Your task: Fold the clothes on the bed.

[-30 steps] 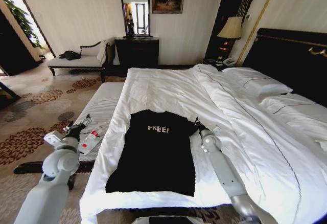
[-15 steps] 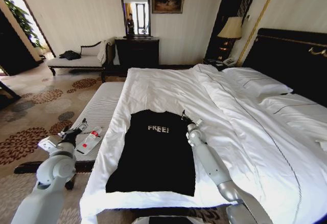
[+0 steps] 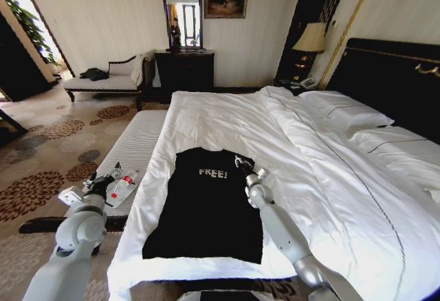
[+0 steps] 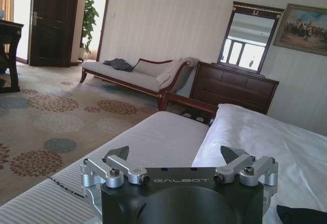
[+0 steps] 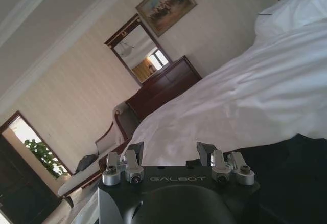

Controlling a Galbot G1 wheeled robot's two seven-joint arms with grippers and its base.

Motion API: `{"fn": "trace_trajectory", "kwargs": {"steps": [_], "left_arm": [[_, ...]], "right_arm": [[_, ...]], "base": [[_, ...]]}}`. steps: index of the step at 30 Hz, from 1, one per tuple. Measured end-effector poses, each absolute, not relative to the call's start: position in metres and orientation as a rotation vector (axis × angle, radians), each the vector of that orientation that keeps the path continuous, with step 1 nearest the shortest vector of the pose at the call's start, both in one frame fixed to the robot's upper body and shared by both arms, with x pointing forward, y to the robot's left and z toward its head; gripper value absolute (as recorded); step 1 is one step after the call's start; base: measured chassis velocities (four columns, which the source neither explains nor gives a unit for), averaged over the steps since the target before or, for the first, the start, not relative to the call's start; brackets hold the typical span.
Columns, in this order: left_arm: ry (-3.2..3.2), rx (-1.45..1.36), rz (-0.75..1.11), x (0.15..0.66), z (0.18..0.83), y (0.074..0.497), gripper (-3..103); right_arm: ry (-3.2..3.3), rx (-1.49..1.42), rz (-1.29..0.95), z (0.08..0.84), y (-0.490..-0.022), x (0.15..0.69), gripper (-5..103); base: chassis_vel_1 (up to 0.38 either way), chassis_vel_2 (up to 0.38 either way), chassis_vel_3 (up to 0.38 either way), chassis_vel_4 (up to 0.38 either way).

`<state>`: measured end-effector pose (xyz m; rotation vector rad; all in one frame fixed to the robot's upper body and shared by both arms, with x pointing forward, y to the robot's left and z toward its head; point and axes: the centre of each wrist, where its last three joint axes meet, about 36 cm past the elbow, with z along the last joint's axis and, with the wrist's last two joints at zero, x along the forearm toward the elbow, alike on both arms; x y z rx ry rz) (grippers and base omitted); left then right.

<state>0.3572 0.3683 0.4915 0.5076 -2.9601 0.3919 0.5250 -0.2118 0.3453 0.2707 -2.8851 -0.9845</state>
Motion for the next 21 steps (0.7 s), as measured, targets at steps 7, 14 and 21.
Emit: {"fn": "trace_trajectory", "kwargs": {"steps": [7, 14, 21], "left_arm": [[-2.956, 0.518, 0.379, 0.351, 0.491, 0.369, 100], [-2.956, 0.507, 0.375, 0.350, 0.491, 0.365, 100], [-2.956, 0.520, 0.366, 0.347, 0.492, 0.369, 100]], "right_arm": [[-2.700, -0.038, -0.978, 0.350, -0.248, 0.518, 84], [-2.644, -0.108, -0.988, 0.349, -0.260, 0.523, 100], [-2.630, -0.054, -0.998, 0.350, -0.242, 0.524, 100]], "base": [[0.000, 0.000, 0.000, 0.000], [0.000, 0.000, 0.000, 0.000], [0.000, 0.000, 0.000, 0.000]]}}
